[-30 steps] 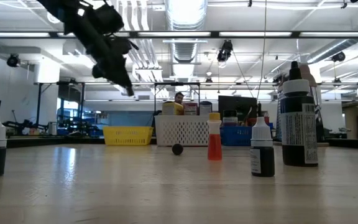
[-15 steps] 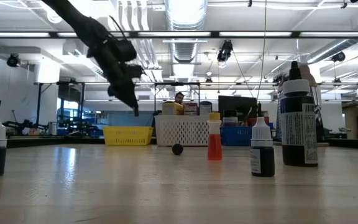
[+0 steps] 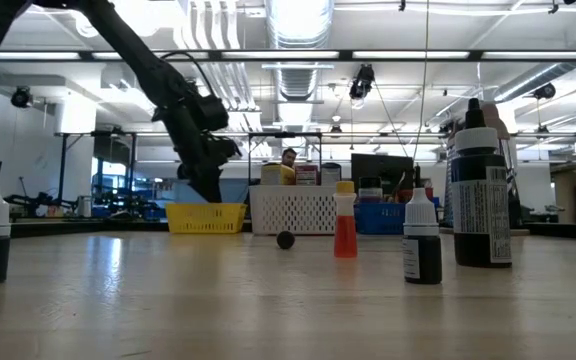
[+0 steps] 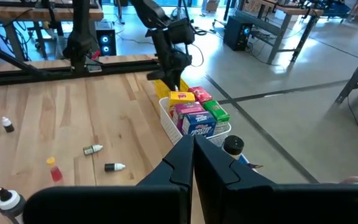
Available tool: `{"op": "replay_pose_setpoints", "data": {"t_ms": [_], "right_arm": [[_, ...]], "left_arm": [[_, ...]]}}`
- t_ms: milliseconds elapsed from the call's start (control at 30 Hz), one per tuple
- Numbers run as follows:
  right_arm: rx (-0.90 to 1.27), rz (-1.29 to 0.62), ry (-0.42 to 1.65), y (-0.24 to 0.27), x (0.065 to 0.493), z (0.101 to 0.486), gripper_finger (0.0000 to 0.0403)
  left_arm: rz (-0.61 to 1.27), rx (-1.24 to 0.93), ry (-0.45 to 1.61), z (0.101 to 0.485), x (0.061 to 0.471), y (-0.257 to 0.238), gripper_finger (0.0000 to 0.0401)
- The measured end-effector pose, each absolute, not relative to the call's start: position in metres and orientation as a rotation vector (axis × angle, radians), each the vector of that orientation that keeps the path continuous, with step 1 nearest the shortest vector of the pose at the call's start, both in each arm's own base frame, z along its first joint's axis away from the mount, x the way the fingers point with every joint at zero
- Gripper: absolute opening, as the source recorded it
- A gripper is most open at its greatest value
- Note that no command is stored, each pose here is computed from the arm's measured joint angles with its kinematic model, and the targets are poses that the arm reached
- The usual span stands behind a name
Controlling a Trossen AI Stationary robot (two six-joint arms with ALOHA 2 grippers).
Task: Pick & Place Kitchen Items
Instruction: Put the orange food coloring bottle into the yellow basket
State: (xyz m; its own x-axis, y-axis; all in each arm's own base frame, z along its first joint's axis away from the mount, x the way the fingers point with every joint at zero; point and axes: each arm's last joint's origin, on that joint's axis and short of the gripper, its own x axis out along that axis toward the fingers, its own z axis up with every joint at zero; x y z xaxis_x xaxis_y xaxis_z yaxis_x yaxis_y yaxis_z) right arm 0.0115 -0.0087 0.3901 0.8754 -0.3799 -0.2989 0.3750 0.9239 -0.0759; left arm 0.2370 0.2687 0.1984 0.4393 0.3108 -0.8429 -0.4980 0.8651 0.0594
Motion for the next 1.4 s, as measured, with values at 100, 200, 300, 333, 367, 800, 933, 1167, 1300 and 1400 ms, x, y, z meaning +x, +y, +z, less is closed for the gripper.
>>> {"op": "replay_pose_setpoints", "data": {"t_ms": [100,200,300,333,367,800,933,1167,1300,1400], "right_arm": [[-0.017,-0.394,0.315,-0.009,0.011,0.390,0.0008],[-0.018,-0.394,0.316,-0.009,0.012,0.390,0.0008],[-0.016,-0.394,0.315,-0.009,0.011,0.390,0.0008],[-0.018,-0.394,0.316,-0.009,0.012,0.390,0.0008],[-0.019,-0.393,0.316,-0.009,0.011,0.390,0.0008],[-0.019,-0.394,0.316,-0.009,0.012,0.390,0.0008],[-0.016,-0.394,0.315,-0.009,0.011,0.390,0.0008],[-0.015,-0.394,0.315,-0.009,0.012,0.390,0.0008],[-0.017,-0.394,0.315,-0.009,0.012,0.390,0.0008],[-0.016,-0.394,0.315,-0.009,0.011,0.390,0.0008]], "left_arm": [[0.517,-0.217,0.986,0.197,0.240,0.272,0.0090],[0.547,-0.246,0.980,0.193,0.243,0.276,0.0090],[0.578,-0.248,0.993,0.189,0.245,0.280,0.0090],[0.579,-0.249,0.995,0.188,0.246,0.281,0.0090],[0.581,-0.251,0.999,0.187,0.246,0.281,0.0090],[0.654,-0.279,0.971,0.185,0.248,0.286,0.0090],[0.661,-0.295,0.993,0.175,0.250,0.287,0.0090],[0.667,-0.297,0.982,0.176,0.251,0.287,0.0090],[0.665,-0.293,0.984,0.177,0.251,0.288,0.0090],[0.664,-0.293,0.985,0.176,0.251,0.287,0.0090]]}}
